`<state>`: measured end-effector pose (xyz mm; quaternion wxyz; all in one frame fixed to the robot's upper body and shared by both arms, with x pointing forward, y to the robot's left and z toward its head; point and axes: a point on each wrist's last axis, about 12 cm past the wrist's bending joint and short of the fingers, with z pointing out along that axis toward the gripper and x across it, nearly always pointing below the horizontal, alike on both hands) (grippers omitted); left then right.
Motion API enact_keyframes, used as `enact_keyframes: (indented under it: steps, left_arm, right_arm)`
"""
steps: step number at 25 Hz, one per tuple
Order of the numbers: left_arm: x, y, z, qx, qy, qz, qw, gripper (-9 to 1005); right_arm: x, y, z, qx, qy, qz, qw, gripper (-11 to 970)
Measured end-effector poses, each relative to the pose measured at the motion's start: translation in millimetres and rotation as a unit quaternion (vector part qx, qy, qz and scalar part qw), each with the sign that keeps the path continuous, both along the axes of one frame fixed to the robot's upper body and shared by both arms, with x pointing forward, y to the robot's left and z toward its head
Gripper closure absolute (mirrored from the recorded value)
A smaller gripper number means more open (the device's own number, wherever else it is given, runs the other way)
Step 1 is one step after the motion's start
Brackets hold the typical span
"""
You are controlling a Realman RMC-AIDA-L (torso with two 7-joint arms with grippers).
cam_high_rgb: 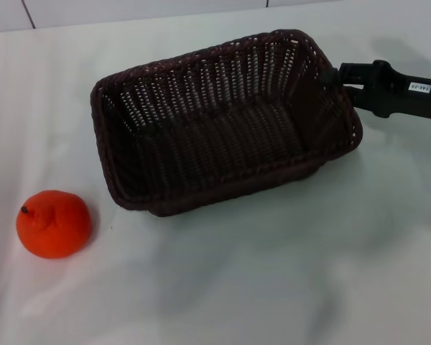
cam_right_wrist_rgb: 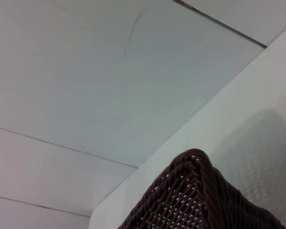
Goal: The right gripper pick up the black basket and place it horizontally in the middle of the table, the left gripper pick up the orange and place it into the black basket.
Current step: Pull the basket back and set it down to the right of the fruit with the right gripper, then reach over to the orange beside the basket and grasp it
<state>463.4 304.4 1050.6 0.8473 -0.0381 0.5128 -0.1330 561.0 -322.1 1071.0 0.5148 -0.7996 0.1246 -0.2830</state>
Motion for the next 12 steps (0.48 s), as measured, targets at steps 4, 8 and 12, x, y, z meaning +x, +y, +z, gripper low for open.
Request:
enact_keyframes:
  steps: [4,8,12]
  left_arm:
    - [1.3,0,-1.3,0.0,0.007,0.001,1.0,107]
    - [-2.7,1,-3.8,-0.001,0.013,0.001,1.0,108]
    - [-15.8,9,-8.4,-0.009,0.029,-0.021,0.999,110]
  right_arm:
    - [0.9,-3,2.7,0.001,0.001,0.0,1.0,592]
    - [4.2,-13,9.8,-0.006,-0.007,-0.009,1.0,462]
    - [10.9,-33,22.2,-0.017,-0.029,-0.038,0.999,264]
